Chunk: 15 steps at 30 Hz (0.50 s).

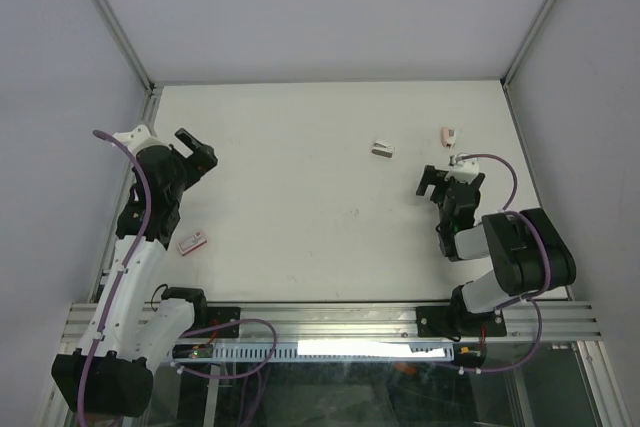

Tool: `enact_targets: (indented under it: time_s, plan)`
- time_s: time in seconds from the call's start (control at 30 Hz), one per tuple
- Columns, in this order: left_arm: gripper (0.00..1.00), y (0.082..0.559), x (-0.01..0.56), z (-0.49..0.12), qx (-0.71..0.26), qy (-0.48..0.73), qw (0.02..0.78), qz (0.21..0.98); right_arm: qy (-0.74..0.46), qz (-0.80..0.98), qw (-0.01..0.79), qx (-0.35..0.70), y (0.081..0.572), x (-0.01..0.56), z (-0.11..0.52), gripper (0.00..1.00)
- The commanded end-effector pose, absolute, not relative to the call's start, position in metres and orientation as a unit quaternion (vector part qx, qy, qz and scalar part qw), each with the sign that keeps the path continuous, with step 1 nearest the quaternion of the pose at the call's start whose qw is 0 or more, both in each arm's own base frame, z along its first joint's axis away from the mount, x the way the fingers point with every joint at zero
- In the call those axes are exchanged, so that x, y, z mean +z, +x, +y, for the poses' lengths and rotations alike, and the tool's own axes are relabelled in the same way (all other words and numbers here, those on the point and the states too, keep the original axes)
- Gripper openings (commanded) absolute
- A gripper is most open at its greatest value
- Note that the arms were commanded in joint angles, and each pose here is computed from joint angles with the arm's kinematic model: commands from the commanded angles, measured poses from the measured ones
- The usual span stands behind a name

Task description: Load the staples into the stapler

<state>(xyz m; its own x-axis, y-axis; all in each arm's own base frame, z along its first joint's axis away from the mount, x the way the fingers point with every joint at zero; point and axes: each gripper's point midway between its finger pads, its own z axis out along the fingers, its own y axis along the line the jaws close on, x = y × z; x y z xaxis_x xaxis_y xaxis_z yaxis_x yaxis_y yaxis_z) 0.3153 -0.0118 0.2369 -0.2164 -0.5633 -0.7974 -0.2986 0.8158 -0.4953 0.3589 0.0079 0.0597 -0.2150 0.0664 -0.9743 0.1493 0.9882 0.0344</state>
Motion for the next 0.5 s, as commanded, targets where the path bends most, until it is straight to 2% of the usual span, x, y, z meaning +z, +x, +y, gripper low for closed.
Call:
enact_targets:
  time_s: [0.0, 0.13, 0.27, 0.4, 0.43, 0.47]
  plan:
    - [0.99, 0.301, 0.231, -0.01, -0.104, -0.277, 0.532, 0.793, 0.073, 0.739, 0.669, -0.04, 0.369, 0.103, 0.006, 1.0]
    - [0.99, 0.29, 0.202, -0.007, -0.082, -0.286, 0.494, 0.817, 0.094, 0.747, 0.657, -0.05, 0.363, 0.114, 0.0, 1.0]
    - [0.99, 0.275, 0.144, -0.005, -0.056, -0.297, 0.426, 0.853, 0.127, 0.747, 0.652, -0.042, 0.354, 0.126, -0.004, 1.0]
    - [0.99, 0.277, 0.129, -0.003, -0.065, -0.314, 0.382, 0.867, 0.126, 0.753, 0.645, -0.044, 0.341, 0.144, -0.006, 1.0]
    - [0.99, 0.276, 0.123, 0.003, -0.065, -0.324, 0.37, 0.868, 0.233, 0.735, 0.637, -0.026, 0.335, 0.145, -0.018, 1.0]
    - [0.99, 0.273, 0.116, 0.01, -0.058, -0.338, 0.362, 0.867, 0.284, 0.721, 0.632, -0.02, 0.33, 0.147, -0.025, 1.0]
